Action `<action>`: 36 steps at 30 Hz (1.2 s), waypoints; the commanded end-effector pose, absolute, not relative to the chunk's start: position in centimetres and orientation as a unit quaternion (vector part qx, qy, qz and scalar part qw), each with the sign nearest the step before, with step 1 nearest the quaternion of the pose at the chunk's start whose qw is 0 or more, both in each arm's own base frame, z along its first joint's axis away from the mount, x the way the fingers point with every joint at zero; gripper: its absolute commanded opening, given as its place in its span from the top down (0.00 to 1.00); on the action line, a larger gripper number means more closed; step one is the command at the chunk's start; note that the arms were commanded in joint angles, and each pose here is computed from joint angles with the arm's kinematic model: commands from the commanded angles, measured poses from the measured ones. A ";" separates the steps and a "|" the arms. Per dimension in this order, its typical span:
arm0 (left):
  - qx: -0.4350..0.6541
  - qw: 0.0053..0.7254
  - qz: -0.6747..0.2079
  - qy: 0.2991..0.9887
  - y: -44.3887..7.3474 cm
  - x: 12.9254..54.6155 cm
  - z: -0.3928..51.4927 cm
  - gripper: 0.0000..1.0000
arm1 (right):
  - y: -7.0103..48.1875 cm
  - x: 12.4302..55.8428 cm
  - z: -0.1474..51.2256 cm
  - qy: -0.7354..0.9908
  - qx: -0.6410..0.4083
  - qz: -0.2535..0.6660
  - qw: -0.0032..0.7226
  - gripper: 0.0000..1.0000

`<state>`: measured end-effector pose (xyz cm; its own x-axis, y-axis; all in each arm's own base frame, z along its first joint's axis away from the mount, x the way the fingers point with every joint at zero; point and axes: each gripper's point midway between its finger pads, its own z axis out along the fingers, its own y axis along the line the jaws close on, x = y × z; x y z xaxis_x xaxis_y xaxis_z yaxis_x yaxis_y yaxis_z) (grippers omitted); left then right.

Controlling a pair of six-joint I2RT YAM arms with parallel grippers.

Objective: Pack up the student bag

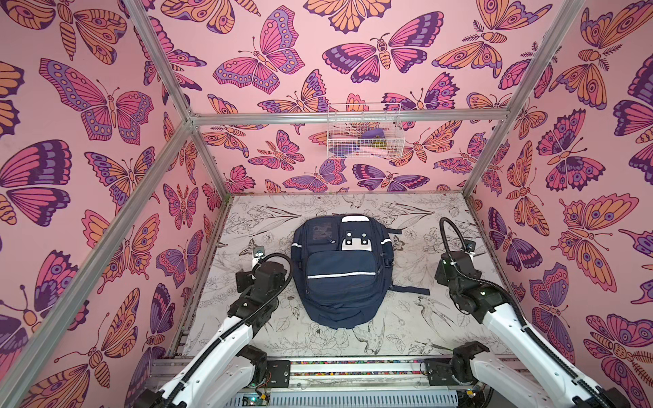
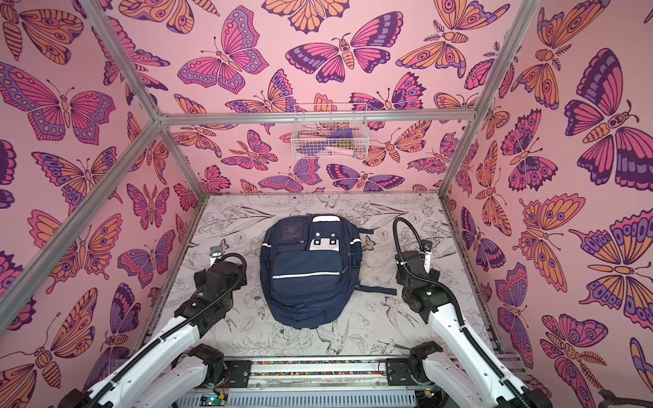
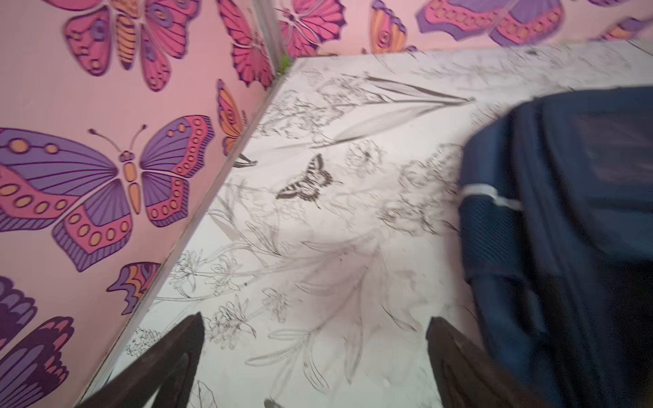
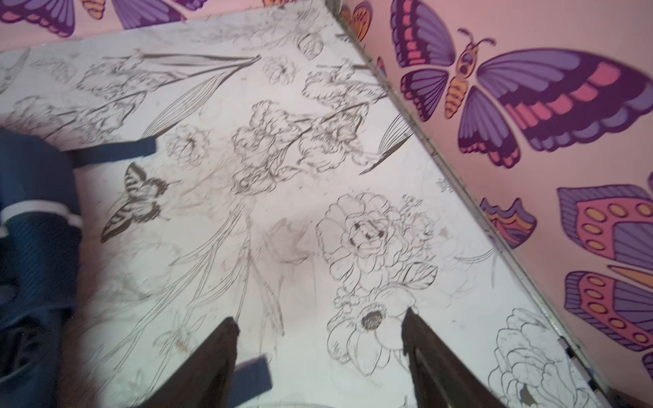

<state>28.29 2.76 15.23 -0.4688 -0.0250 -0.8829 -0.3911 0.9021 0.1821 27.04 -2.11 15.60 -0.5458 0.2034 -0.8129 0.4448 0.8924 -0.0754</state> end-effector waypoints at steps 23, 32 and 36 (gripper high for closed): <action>-0.265 0.549 0.260 0.749 11.4 34.3 10.4 0.00 | -2.1 40.8 10.3 0.829 0.071 -0.028 0.555 0.01; -0.270 0.552 0.261 0.744 11.7 34.7 10.6 0.00 | -1.7 39.5 9.3 0.817 0.061 -0.014 0.573 0.01; -0.269 0.559 0.257 0.741 11.5 34.8 10.6 0.00 | -1.6 39.5 9.4 0.822 0.052 -0.015 0.568 0.01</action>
<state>34.63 11.47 9.85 -0.2608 -0.1131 -0.9587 -0.6789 0.7276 0.0988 38.67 -1.80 7.60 -0.4122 0.0995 -0.9056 0.1375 0.9894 0.0462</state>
